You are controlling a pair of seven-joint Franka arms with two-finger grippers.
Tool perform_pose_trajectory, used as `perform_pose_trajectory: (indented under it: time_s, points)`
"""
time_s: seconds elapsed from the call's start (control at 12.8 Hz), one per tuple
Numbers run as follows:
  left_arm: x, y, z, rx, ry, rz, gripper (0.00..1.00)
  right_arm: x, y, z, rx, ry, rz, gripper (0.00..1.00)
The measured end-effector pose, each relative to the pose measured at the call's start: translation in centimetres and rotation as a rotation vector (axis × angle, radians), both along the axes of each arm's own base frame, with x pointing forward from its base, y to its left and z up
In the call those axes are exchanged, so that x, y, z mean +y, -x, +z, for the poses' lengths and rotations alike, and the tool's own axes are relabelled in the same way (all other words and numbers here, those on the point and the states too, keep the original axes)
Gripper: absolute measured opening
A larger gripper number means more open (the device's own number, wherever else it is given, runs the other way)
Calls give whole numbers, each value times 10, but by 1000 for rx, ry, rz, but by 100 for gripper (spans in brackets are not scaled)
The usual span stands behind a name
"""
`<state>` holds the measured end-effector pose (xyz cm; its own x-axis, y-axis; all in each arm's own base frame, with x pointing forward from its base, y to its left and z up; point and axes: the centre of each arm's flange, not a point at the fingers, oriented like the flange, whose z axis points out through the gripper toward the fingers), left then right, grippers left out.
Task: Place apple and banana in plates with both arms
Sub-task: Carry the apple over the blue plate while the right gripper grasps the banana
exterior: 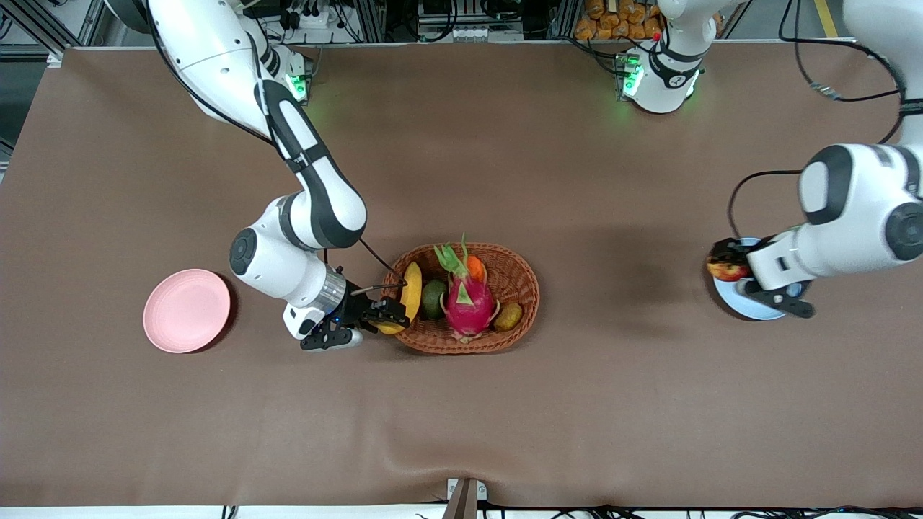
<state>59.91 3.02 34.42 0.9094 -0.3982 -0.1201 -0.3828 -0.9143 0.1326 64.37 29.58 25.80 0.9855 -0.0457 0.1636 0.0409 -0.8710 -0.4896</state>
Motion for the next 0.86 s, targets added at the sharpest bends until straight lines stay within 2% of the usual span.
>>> perform_pose_trajectory:
  time_s: [0.08, 0.16, 0.31, 0.63, 0.78, 0.86]
  points:
    - [20, 0, -4, -38, 6, -23, 75, 2, 1, -2, -3, 3, 0, 83]
    - [40, 3, -12, -77, 11, -52, 75, 3, 1, -4, -3, 5, 1, 77]
    - [79, 15, -29, -118, 15, -77, 75, 3, 2, -7, -1, 8, 1, 73]
    - [137, 50, -76, -248, -7, -95, 75, 1, 5, -14, 10, 14, 1, 72]
    - [137, 62, -94, -241, 1, -97, 75, -1, 7, -19, 19, 20, 0, 72]
    - [136, 65, -100, -229, 8, -96, 75, -1, 8, -20, 20, 21, -1, 69]
